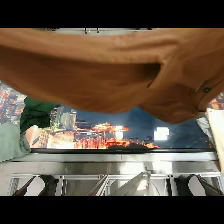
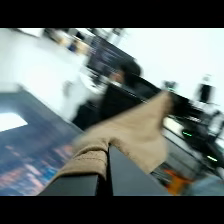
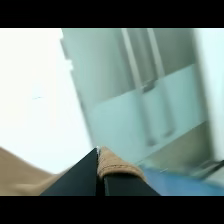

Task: Fold the shirts.

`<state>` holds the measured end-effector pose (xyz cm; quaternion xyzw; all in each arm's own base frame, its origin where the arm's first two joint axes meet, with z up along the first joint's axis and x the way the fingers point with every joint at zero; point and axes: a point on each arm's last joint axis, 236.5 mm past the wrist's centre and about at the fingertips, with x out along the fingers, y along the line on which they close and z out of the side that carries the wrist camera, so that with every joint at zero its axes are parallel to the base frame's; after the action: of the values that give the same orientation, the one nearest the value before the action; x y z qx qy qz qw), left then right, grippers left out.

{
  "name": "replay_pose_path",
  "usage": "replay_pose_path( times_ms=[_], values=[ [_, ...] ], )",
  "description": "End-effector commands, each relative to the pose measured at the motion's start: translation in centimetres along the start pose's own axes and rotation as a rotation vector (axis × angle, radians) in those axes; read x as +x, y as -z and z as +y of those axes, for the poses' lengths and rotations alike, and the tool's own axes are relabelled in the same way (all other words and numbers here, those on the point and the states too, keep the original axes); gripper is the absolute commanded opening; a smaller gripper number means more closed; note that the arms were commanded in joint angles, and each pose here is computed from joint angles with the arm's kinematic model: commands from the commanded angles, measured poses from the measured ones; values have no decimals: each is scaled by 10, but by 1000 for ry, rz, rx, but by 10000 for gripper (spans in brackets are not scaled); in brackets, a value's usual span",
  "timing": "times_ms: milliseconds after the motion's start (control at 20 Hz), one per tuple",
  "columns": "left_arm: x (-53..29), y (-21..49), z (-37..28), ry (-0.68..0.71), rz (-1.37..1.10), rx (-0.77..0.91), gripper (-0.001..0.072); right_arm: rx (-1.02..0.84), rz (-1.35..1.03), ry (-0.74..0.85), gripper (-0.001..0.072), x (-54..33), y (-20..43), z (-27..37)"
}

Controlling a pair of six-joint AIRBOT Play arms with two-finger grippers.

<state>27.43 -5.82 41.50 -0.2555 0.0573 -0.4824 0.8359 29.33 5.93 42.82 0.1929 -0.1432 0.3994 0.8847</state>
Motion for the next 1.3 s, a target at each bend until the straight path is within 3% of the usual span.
replay_pose_path(
  times_ms=[0,150,250,550,750,950,1250],
  values=[
    [-21,-32,-21,-151,-88,138,21,-304,-124,217,21,-11,-53,37],
    [-18,-41,-37,-46,-95,146,21,-489,-81,323,21,-15,-68,52],
    [-11,-36,-18,-48,-18,96,21,-462,-22,367,20,-16,-62,40],
    [60,56,114,-180,400,-92,21,-69,283,309,20,-5,53,-67],
    [98,166,237,-272,644,-280,21,163,532,346,21,12,202,-167],
    [106,271,347,-321,717,-532,20,355,617,506,20,1,335,-263],
    [104,315,401,-300,776,-680,17,587,626,545,20,-33,402,-317]
  ],
)
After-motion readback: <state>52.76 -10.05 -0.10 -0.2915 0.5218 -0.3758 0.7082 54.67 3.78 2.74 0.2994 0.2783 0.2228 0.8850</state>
